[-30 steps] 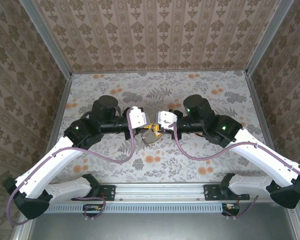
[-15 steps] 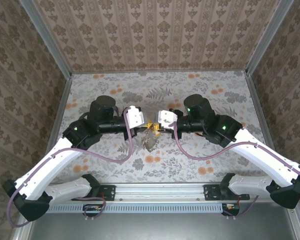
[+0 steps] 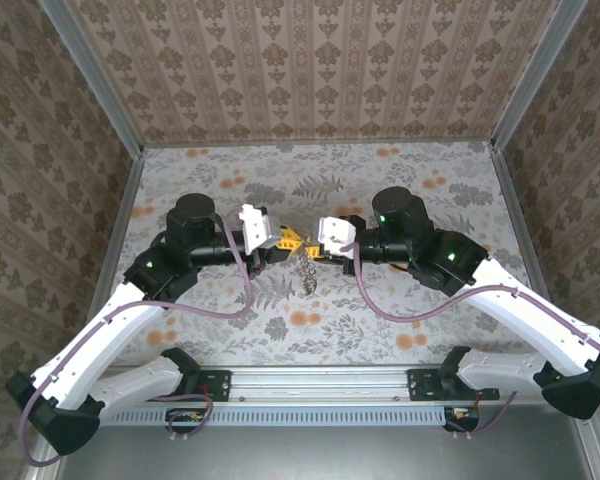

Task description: Put the keys on the keyring

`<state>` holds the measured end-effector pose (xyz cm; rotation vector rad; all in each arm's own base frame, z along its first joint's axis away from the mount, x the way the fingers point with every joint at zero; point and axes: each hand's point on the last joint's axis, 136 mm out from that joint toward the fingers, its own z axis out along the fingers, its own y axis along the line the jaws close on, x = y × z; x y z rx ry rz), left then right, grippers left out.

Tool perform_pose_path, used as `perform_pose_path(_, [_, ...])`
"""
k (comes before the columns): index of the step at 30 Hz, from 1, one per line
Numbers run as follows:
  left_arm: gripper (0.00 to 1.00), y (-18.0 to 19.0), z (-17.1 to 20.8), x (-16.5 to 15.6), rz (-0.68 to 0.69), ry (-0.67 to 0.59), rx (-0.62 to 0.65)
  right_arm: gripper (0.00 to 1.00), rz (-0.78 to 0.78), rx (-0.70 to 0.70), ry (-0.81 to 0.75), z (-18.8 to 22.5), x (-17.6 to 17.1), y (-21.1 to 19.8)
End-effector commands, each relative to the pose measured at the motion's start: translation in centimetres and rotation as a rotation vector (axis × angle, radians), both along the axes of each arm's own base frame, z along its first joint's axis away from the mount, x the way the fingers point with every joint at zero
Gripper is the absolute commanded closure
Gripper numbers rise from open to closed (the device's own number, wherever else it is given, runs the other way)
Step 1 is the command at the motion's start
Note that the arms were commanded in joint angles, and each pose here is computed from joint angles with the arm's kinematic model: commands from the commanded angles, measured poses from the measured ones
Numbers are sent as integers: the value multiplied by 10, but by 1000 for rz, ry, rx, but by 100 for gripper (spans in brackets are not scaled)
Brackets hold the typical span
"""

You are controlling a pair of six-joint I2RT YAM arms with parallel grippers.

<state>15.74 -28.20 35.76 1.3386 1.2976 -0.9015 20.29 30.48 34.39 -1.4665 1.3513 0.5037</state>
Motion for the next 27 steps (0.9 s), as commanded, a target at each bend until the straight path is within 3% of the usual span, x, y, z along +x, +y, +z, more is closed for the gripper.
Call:
perform_pose_path(1, [100,3,39,-10,-55,-63,-137,83,33,0,28,-4,-9,1])
perform_pose_path(10, [100,9,43,-14,-109,-20,-184,85,50,44,1,4,-14,1])
perform_pose_path(14, [100,10,40,-13,-101,-14,-169,100,40,39,-4,3,-12,-1])
perform_pose_path(20, [100,11,24,1,-2,-36,-30,100,13,28,-19,7,-9,-5])
perform_pose_path(27, [90,5,13,7,47,-84,74,100,24,21,-2,5,-10,-3])
